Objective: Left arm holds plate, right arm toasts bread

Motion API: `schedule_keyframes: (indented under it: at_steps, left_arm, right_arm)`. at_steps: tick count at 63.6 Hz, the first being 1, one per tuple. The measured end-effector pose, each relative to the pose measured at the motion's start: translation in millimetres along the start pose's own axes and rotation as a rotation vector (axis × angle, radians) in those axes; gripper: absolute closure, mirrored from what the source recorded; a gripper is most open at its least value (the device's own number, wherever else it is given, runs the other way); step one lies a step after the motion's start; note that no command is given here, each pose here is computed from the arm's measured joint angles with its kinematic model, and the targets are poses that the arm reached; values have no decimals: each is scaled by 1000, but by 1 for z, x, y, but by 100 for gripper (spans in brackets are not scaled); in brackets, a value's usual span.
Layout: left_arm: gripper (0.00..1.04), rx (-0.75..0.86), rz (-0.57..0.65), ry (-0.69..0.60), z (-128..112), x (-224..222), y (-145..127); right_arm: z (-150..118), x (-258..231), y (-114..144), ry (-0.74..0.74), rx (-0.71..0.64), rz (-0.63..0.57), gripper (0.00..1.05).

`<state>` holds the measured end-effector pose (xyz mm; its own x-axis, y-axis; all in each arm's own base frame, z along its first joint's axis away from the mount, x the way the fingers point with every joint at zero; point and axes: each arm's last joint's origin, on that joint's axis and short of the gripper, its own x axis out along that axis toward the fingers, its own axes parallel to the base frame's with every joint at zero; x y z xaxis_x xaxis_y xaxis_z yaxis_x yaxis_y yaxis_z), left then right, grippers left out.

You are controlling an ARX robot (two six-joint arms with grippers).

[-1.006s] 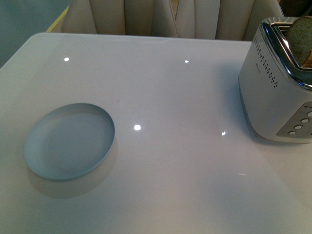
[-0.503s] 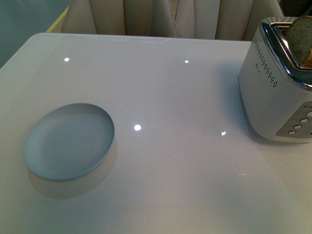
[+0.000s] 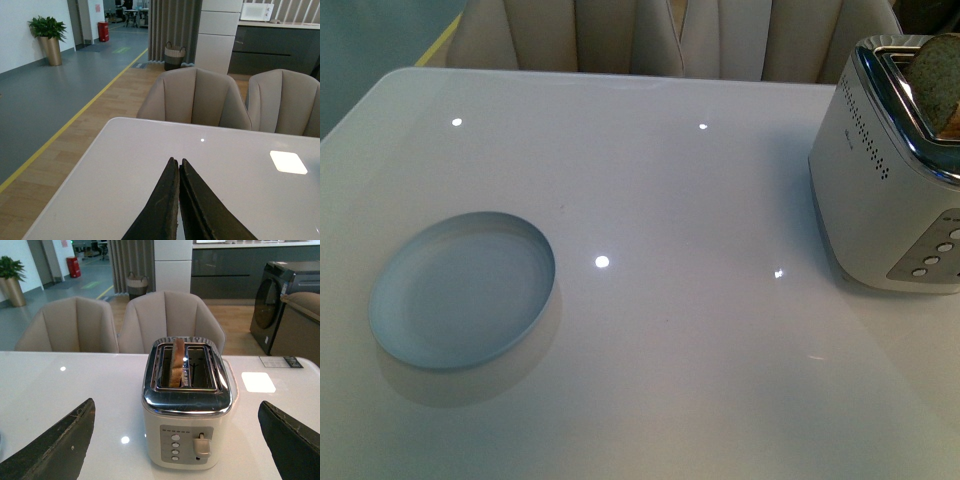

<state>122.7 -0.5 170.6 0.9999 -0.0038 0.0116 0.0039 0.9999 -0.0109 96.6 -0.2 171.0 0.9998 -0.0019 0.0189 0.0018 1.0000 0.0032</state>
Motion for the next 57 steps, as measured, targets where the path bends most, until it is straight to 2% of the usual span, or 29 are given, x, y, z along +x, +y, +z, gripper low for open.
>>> schedule_keyframes:
  at_steps: [38,43,57]
  left_arm:
    - [102,0,0,-1,0,-15,0]
    - [102,0,0,33,-4,-21,0]
    - [102,0,0,4,-3,-25,0]
  right_arm:
    - [0,0,0,0,0,0,9]
    - [0,0,0,0,0,0,9]
    - [0,0,0,0,0,0,9]
